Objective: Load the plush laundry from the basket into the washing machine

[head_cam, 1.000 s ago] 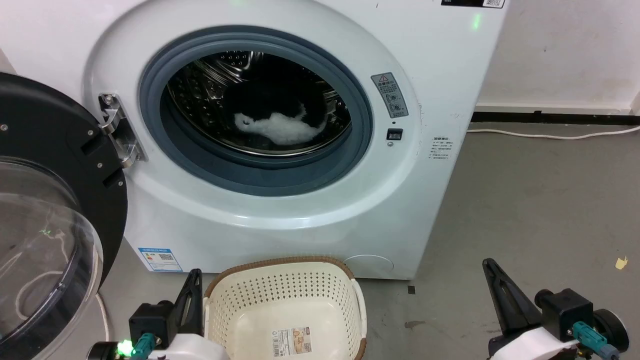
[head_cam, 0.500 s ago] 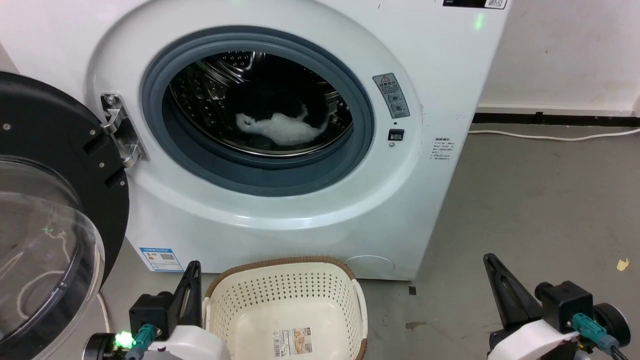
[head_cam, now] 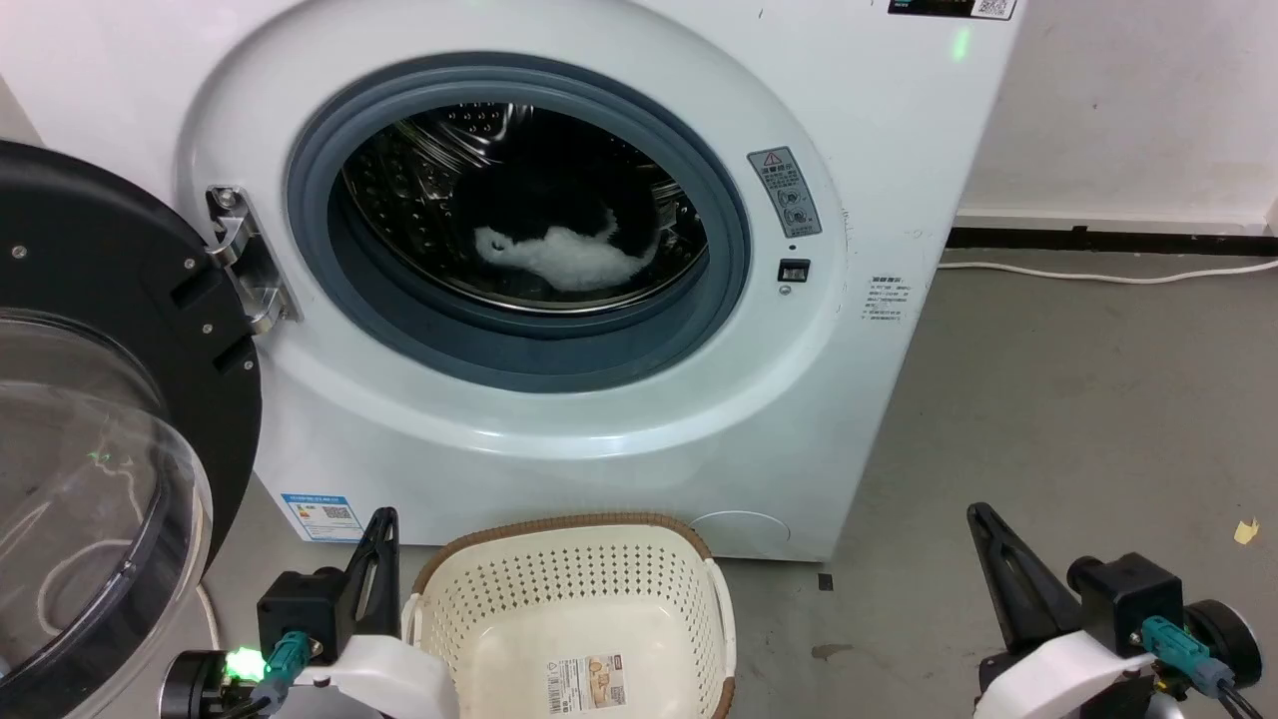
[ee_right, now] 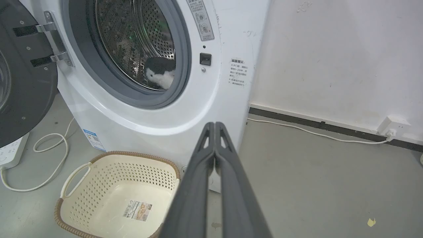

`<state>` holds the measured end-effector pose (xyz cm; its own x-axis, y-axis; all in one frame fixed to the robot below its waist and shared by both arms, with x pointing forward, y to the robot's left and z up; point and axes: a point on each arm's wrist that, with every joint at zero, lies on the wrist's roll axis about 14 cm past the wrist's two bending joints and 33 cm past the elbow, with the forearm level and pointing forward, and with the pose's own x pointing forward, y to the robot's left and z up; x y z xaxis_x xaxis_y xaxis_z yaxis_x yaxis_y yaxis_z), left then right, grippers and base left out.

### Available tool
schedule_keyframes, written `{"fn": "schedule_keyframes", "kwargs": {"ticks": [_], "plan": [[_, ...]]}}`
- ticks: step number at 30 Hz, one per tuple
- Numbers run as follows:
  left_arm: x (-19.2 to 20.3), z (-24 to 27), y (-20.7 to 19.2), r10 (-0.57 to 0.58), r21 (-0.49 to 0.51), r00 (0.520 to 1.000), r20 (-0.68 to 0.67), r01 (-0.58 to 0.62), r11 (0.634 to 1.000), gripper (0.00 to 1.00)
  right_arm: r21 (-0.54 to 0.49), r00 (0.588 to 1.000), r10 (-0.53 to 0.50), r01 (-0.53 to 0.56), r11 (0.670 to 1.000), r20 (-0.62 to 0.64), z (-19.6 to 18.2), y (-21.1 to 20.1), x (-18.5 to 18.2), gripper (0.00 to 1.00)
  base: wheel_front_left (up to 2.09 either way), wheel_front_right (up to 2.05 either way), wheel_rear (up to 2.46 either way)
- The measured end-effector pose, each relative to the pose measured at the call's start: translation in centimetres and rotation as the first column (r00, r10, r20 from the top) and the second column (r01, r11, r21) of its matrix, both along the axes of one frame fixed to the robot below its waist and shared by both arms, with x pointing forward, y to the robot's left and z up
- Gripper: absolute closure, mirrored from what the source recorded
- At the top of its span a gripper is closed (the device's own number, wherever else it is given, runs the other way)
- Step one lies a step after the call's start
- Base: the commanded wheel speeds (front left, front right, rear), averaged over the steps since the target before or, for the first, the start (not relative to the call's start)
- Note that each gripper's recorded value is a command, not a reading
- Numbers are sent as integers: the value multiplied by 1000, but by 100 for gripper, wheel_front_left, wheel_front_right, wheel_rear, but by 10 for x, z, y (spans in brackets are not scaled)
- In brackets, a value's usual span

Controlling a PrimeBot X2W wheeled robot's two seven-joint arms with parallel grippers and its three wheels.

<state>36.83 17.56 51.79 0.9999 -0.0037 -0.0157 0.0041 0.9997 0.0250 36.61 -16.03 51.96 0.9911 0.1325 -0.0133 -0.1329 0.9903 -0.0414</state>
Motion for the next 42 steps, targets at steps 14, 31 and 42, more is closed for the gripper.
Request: {"fn": "schedule_keyframes", "kwargs": {"ticks": [14,31,42], "plan": [[1,4,3,8,17,1000,-4,-8,1000,100,-4,1000,0,0,1000,-9,2,0,3,100,0,0,0],[1,4,3,8,23,1000,-3,-8,1000,100,-4,1000,0,0,1000,-8,2,0,3,100,0,0,0],[1,4,3,8,24,1000,-3,-8,1000,100,-4,1000,0,0,1000,-8,2,0,3,100,0,0,0]]}}
